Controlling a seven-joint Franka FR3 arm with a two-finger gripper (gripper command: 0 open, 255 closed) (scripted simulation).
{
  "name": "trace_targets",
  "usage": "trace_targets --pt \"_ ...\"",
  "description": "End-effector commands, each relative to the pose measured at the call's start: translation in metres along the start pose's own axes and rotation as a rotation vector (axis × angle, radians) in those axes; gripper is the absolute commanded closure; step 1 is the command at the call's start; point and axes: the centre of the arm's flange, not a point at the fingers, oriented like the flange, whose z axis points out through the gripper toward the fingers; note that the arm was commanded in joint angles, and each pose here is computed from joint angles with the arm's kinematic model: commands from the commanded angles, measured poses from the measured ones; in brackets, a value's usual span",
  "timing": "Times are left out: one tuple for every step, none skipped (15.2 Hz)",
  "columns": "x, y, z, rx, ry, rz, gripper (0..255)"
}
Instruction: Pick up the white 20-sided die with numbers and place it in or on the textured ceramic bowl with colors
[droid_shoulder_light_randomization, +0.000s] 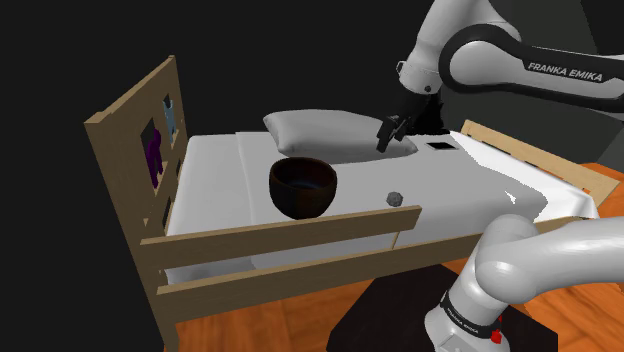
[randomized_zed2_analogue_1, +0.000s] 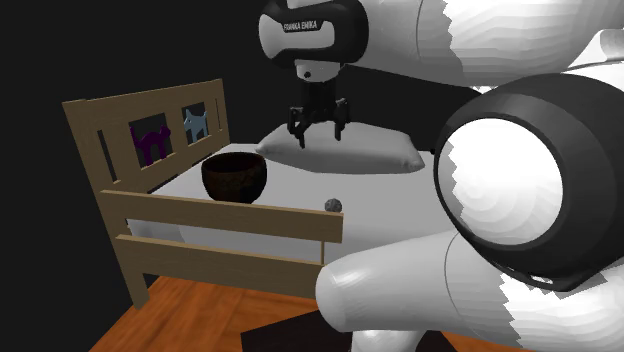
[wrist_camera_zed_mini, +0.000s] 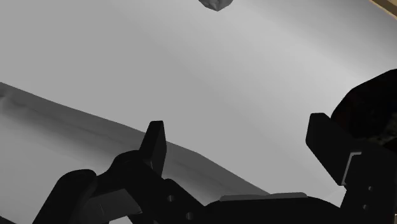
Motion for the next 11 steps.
trace_targets --pt "0.0 0.0 0.0 0.0 0.0 0.0 0" --pt "-0.003 -0.003 0.012 -0.009 -0.025 -0.003 0" --pt "-0.005 -0.005 0.023 -0.018 -0.05 -0.007 0" --pt "-0.008 -0.007 0.035 -0.028 -0.075 -0.01 0" --pt "-0.012 -0.009 0.046 -0.037 -0.099 -0.013 0" --pt "-0.016 -0.011 0.057 -0.046 -0.124 -0.016 0" --pt "-0.02 -0.013 0.069 -0.055 -0.149 -0.02 0" --pt "-0.024 -0.015 0.08 -0.064 -0.174 -0.023 0" --pt "-0.028 -0.017 0.091 -0.073 -0.199 -0.026 0" --pt "-0.033 -0.019 0.102 -0.083 -0.224 -0.03 0" --pt "-0.036 -0.019 0.108 -0.088 -0.239 -0.031 0"
